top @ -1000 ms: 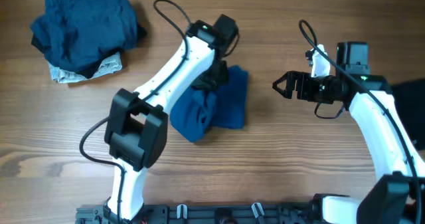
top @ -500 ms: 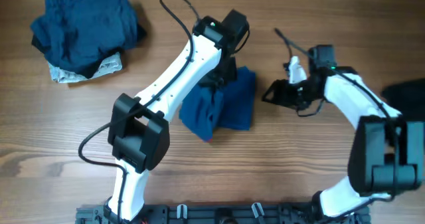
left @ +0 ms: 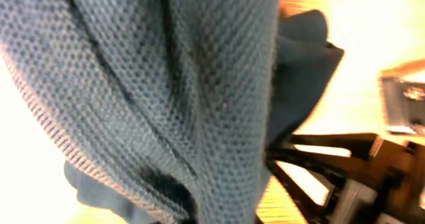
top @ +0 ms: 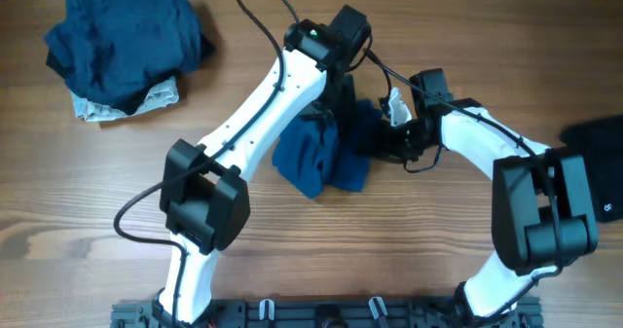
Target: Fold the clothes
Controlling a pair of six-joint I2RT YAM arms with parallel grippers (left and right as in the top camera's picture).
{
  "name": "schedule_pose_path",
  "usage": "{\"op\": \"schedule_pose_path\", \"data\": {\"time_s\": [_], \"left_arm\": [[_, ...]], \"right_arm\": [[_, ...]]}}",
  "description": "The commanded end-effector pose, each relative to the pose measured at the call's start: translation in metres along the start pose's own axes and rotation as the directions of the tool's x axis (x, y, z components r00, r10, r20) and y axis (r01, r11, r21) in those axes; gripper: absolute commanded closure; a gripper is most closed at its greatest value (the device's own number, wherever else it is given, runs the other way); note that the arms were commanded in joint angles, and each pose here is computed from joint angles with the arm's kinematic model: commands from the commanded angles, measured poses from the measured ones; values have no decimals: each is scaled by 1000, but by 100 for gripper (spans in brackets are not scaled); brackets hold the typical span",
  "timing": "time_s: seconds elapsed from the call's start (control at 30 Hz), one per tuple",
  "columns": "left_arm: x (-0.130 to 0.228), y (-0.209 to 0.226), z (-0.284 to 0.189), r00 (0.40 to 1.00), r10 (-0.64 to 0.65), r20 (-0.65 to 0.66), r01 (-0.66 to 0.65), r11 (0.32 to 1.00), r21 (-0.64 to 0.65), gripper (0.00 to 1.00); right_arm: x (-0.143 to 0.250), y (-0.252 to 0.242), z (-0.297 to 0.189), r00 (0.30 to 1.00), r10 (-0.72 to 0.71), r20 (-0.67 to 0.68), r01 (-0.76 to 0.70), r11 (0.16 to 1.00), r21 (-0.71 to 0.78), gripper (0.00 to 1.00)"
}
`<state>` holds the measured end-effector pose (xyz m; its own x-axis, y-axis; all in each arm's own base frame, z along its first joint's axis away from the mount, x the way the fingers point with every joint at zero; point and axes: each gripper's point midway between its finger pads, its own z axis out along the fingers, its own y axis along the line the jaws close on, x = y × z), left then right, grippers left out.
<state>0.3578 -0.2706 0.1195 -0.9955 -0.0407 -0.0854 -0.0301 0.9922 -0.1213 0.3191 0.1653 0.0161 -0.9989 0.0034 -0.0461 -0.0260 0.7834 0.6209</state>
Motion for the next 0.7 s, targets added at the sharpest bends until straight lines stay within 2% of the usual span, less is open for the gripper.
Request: {"op": "schedule_pose_path", "data": {"time_s": [0.0, 0.13, 0.23, 0.3, 0.5, 0.6, 0.67], "left_arm": [[9, -31, -7, 999, 40, 17, -41, 997, 69, 89], [15, -43, -7, 997, 68, 26, -70, 994, 81, 83], [16, -45, -6, 997, 73, 26, -75, 994, 82, 69], [16, -45, -6, 997, 74, 27, -76, 994, 83, 41], [15, -47, -6, 996, 79, 33, -82, 993, 87, 39], [9, -49, -7, 992, 109, 57, -114, 989, 96, 39], [-2, -40, -14, 991, 98, 89, -105, 991, 80, 34]], "right_arm": [[5, 3, 9, 999, 25, -33, -26, 999, -35, 67], [4, 3, 9, 999, 31, -29, -32, 999, -36, 67], [4, 3, 9, 999, 33, -30, -34, 999, -35, 61], [4, 3, 8, 999, 32, -29, -33, 999, -34, 44], [-10, -17, -13, 997, 68, 46, -73, 991, 113, 42], [-24, -26, -50, 989, 82, 122, -104, 977, 186, 37], [-35, -32, -98, 977, 83, 199, -129, 964, 233, 31]]}}
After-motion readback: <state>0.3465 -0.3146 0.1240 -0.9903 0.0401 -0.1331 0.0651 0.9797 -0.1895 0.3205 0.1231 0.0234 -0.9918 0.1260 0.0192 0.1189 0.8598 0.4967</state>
